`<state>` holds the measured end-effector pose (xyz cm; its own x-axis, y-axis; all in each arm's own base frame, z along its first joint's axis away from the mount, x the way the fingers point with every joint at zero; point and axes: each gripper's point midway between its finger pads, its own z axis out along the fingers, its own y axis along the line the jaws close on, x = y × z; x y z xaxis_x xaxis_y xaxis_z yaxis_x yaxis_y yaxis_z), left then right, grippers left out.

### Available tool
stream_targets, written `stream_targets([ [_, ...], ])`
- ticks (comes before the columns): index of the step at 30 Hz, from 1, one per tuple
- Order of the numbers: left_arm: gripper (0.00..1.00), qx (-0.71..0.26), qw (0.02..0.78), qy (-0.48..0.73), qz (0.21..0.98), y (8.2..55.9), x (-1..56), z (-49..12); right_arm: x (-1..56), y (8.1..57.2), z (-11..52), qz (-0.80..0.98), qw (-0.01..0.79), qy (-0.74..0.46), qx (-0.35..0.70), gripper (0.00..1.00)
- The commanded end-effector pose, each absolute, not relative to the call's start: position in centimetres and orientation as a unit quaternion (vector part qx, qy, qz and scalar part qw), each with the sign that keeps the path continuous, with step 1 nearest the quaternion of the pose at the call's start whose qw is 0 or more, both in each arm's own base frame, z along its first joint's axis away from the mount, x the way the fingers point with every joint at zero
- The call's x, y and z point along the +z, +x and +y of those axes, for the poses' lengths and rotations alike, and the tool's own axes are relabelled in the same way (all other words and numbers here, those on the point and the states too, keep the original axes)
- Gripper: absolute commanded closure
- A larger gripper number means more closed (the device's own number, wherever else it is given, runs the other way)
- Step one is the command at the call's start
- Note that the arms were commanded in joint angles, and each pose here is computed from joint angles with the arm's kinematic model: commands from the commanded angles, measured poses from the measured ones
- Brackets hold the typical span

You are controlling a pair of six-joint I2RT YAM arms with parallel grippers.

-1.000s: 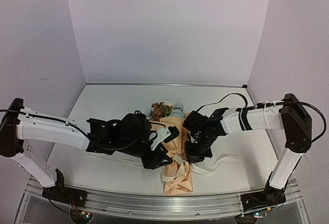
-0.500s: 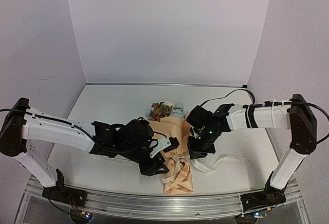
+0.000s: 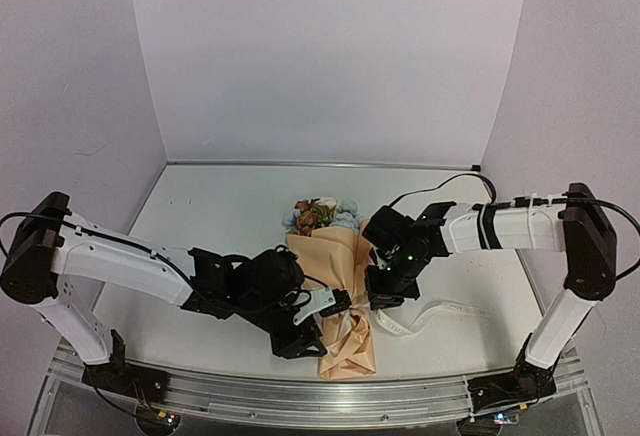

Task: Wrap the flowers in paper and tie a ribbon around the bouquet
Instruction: Cross the ribbon over the folded bouquet.

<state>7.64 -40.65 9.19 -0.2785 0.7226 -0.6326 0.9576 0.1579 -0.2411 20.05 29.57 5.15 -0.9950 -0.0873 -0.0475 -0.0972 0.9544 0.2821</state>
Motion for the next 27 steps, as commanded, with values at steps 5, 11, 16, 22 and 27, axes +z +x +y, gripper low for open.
stream_targets([
  [5, 0.60, -0.328, 0.200, 0.575, 0.723, 7.6, 9.4, -42.5, 5.8, 20.1, 28.4, 0.989, 0.030, -0.046, 0.136, 1.00],
  [11, 0.85, -0.331, 0.207, 0.579, 0.716, 7.7, 10.2, -43.2, 6.3, 20.0, 28.0, 0.989, 0.034, -0.050, 0.137, 1.00],
  [16, 0.97, -0.329, 0.237, 0.581, 0.706, 8.5, 12.4, -43.8, 7.5, 19.9, 27.0, 0.989, 0.034, -0.069, 0.128, 1.00],
  [22, 1.00, -0.335, 0.307, 0.583, 0.674, 10.0, 16.4, -45.9, 9.3, 19.4, 26.0, 0.988, 0.016, -0.081, 0.131, 1.00],
  [27, 1.00, -0.336, 0.332, 0.589, 0.655, 11.0, 17.1, -48.4, 11.1, 19.4, 27.0, 0.981, -0.031, -0.050, 0.187, 1.00],
])
